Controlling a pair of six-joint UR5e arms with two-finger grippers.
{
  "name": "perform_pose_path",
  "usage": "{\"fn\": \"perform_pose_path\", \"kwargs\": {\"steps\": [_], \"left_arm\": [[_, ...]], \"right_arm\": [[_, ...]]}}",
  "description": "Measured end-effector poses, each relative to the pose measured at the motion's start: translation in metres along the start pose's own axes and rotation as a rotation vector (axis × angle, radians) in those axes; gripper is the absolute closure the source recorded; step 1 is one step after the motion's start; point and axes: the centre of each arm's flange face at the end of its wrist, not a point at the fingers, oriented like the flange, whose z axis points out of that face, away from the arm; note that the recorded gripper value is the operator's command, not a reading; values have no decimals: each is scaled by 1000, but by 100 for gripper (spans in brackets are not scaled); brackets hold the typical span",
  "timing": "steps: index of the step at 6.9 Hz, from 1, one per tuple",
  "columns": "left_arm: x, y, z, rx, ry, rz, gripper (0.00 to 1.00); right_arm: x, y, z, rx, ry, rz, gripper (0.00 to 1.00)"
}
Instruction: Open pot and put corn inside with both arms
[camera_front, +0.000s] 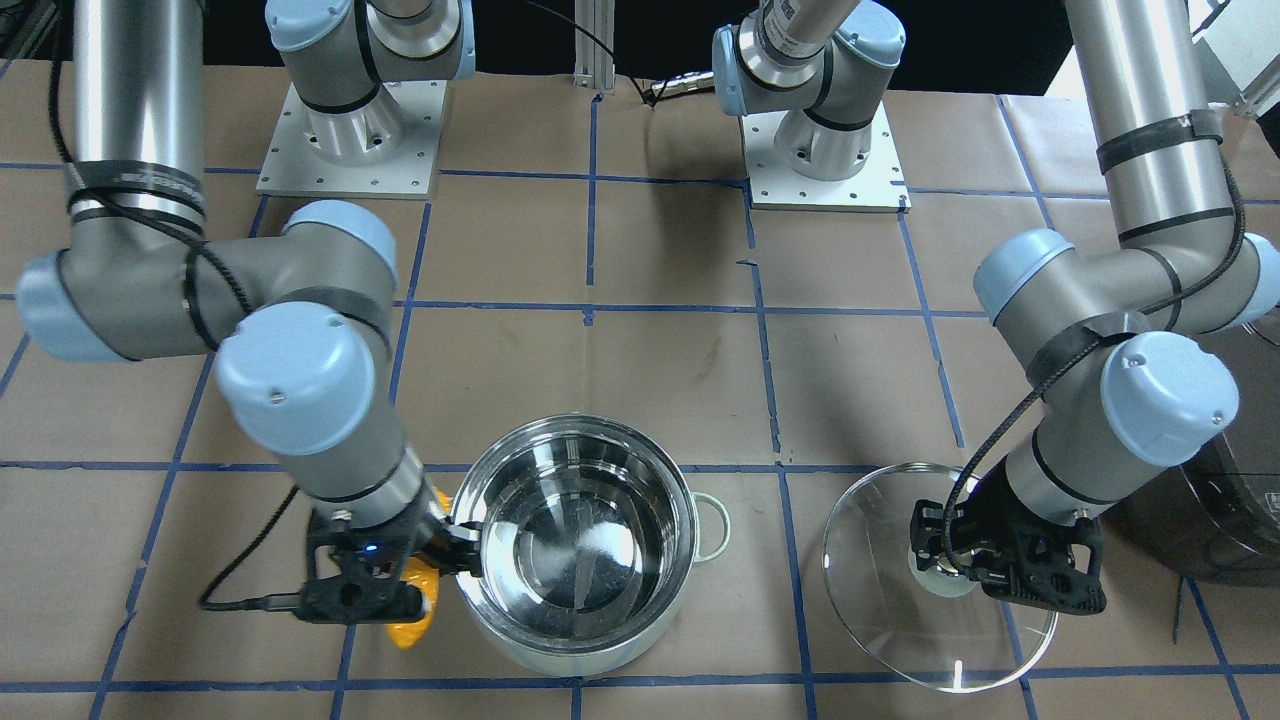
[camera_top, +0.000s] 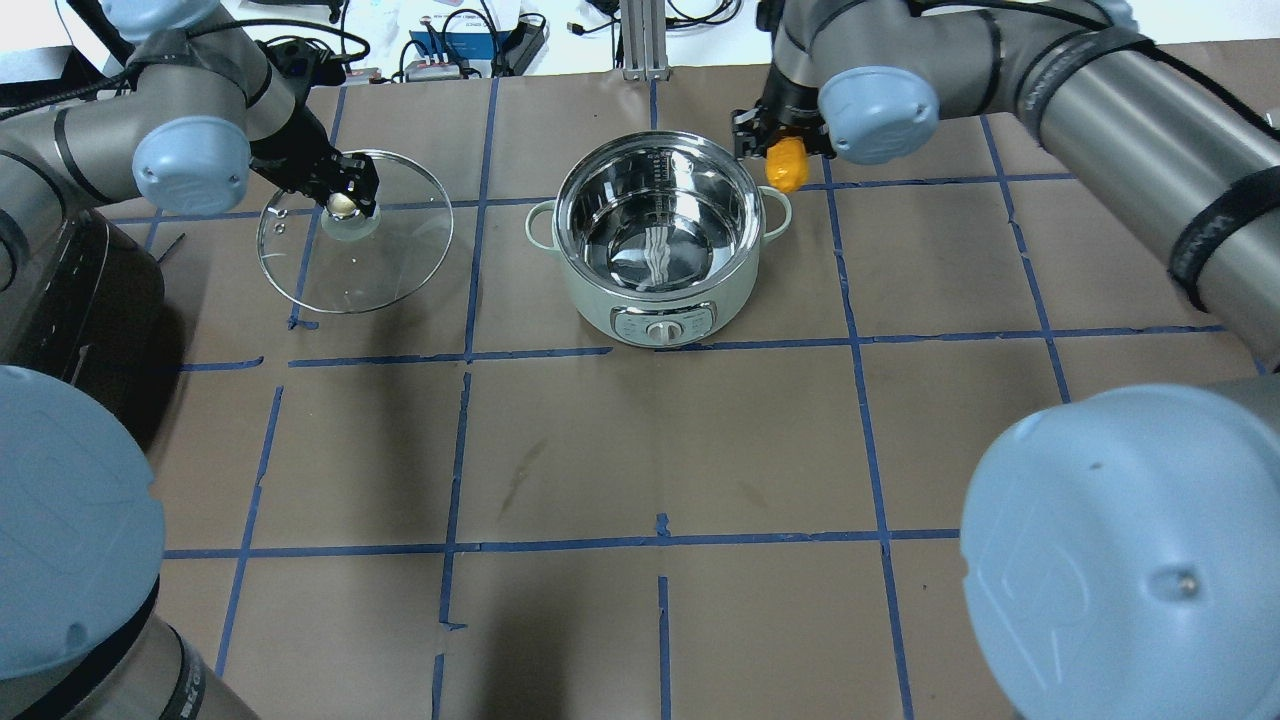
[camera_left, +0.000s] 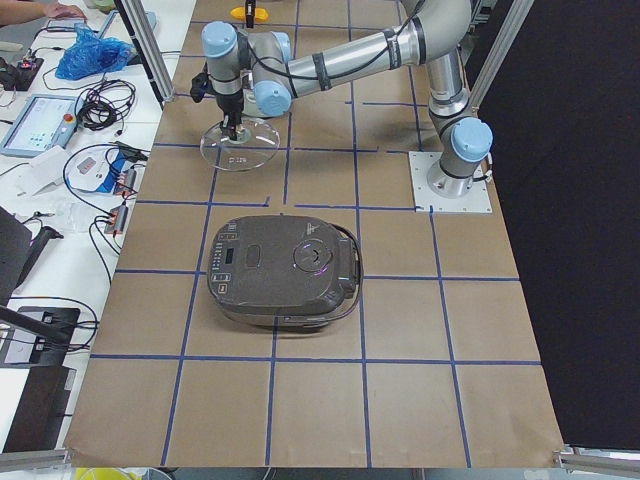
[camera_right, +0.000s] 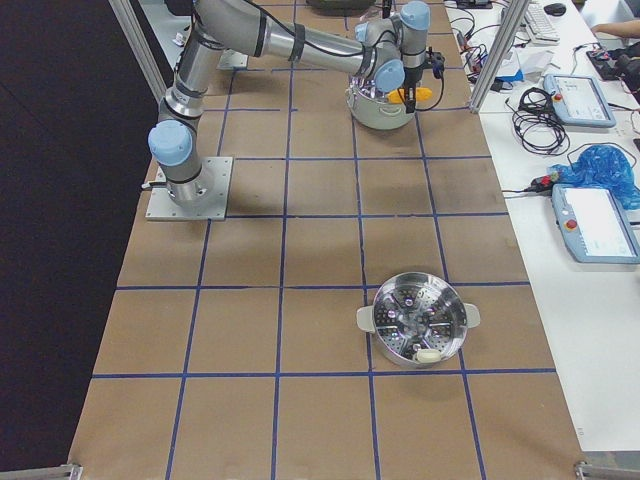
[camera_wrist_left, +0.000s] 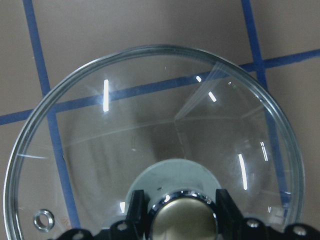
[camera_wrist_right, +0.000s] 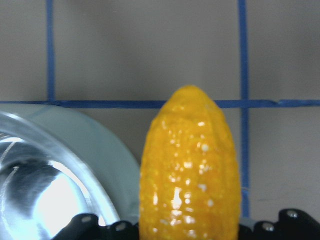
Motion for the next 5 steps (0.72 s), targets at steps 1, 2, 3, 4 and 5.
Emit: {"fn": "perform_pose_path", "kwargs": {"steps": [1, 2, 3, 4, 5], "left_arm": [[-1, 4, 17, -5, 3, -17, 96], [-1, 7, 28, -14, 12, -46, 86], [1, 10, 35, -21, 24, -61, 8], [2, 13, 41, -28, 34, -70, 0], [3, 15, 43, -29, 37, -80, 0]], "right_arm": [[-57, 2, 6, 18, -14, -4, 94], [-102, 5, 11, 34, -24, -4, 94], [-122, 10, 24, 25, -18, -3, 94], [-125, 17, 39, 5, 10, -18, 94], [-122, 23, 44, -13, 46, -41, 94]]}}
